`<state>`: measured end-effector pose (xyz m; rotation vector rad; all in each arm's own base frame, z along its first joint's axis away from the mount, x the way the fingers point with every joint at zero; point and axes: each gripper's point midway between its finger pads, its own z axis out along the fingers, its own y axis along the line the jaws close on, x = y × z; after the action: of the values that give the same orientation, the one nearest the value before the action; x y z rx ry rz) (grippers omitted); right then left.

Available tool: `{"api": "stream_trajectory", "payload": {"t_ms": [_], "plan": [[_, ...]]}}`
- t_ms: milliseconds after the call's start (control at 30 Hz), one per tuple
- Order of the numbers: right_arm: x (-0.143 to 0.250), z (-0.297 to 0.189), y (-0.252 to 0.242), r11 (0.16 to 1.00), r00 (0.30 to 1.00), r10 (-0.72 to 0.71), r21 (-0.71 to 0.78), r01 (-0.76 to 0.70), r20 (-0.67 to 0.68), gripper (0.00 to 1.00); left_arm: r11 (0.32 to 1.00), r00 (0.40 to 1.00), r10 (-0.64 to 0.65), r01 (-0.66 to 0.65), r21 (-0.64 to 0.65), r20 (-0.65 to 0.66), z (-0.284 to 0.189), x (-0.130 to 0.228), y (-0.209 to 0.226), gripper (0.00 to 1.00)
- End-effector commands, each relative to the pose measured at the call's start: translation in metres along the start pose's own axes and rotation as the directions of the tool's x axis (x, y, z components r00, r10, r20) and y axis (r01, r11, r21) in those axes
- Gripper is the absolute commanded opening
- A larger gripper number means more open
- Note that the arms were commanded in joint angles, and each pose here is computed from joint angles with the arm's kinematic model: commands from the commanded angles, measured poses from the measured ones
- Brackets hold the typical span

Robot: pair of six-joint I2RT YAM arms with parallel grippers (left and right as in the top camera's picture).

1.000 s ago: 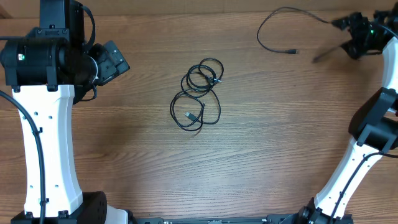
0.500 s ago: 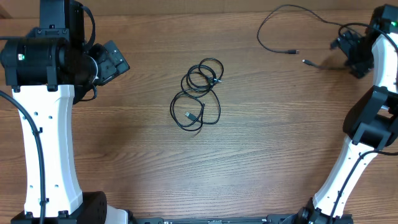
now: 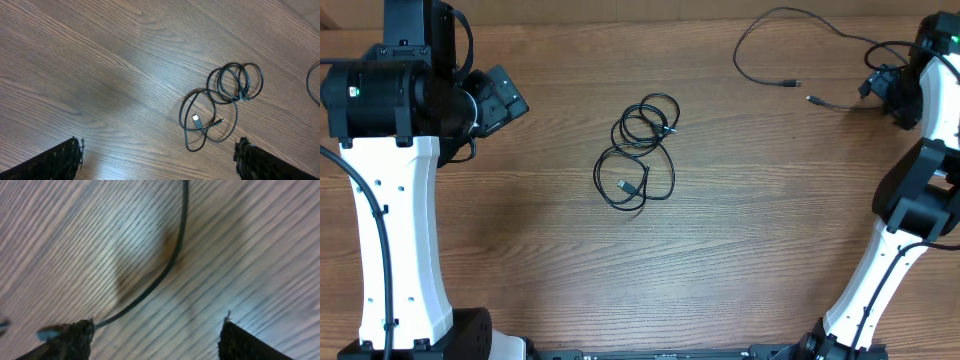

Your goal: Untangle cables

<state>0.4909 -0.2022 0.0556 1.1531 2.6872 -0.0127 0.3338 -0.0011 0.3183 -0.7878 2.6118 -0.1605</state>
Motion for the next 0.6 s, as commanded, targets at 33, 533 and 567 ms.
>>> {"api": "stream_trajectory", "payload": {"t_ms": [33,533,567], "plan": [[0.017,0.003,0.017,0.996,0.998,0.01,-0.087,-0.016,-0.067,0.77,1.0,1.0,0.008,-0.008,-0.003,-0.005,0.003,-0.001,0.0,1.0],[0.0,0.01,0.035,0.976,0.987,0.159,-0.148,-0.159,-0.016,0.69,1.0,1.0,0.008,-0.008,-0.003,-0.005,0.003,-0.001,0.0,0.99],[0.0,0.01,0.034,0.975,0.985,0.17,-0.142,-0.17,-0.014,0.68,1.0,1.0,0.007,-0.007,-0.003,-0.005,0.003,-0.001,0.0,0.99]]}}
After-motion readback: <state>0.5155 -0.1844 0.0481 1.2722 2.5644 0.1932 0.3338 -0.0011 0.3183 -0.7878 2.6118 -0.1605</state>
